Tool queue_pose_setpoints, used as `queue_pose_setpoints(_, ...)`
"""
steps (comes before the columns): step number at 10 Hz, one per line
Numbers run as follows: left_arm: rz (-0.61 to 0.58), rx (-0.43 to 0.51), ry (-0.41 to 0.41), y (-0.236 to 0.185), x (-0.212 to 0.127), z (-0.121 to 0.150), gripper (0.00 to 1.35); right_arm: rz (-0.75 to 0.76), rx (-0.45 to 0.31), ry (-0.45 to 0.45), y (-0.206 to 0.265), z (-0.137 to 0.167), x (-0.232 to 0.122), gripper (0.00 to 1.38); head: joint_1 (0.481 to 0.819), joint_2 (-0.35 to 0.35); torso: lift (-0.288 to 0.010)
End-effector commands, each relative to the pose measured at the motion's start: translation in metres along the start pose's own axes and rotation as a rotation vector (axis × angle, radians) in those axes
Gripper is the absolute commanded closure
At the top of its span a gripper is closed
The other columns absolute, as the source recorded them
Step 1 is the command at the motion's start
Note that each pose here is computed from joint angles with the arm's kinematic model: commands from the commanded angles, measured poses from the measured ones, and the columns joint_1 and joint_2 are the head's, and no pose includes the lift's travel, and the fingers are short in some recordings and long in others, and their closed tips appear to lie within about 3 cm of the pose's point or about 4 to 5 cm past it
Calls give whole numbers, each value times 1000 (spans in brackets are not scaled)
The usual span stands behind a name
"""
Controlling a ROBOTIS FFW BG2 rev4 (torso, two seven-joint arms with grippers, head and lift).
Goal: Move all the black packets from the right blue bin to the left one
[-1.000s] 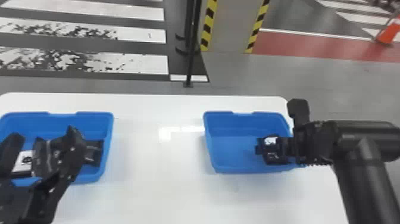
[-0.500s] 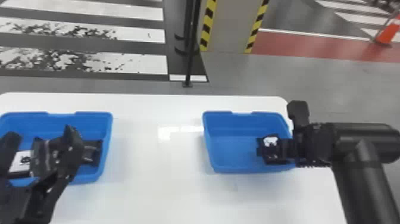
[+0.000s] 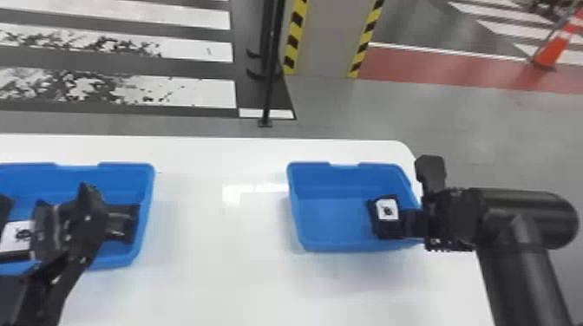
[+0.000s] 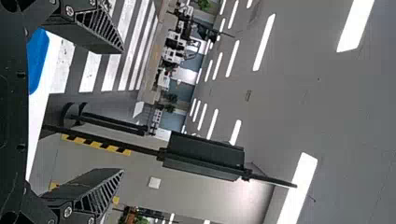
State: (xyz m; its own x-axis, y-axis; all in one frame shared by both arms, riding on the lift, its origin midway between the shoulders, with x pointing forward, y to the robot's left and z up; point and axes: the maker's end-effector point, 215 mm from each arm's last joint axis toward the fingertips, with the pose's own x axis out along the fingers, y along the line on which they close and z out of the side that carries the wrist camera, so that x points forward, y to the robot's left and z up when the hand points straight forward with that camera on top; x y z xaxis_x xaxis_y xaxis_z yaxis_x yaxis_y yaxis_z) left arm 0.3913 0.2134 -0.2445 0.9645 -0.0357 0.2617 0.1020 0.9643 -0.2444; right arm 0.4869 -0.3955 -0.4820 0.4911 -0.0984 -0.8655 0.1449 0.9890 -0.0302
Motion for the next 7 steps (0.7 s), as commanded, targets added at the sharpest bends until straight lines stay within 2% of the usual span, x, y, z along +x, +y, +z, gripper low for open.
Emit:
queue_pose_setpoints(1,1,3,0,0,0,0,134,24,16,16,4,-5,3,765,695,-230,-140)
queue_pose_setpoints(2,0,3,-5,0,1,2,136,37,22,18,7,-6,4,986,695,-227,-140)
queue_pose_setpoints(3,0,5,-7,0,0,2,134,51,21,-5,11,-4,4,1119,695,-225,-140)
queue_pose_setpoints(4,0,9,-8,1,0,3,136,64,9,-50,17,0,0,1133,695,-221,-140)
queue_pose_setpoints(7,0,17,-47,0,0,14,136,147,-6,-301,49,56,-29,1148,695,-185,-140)
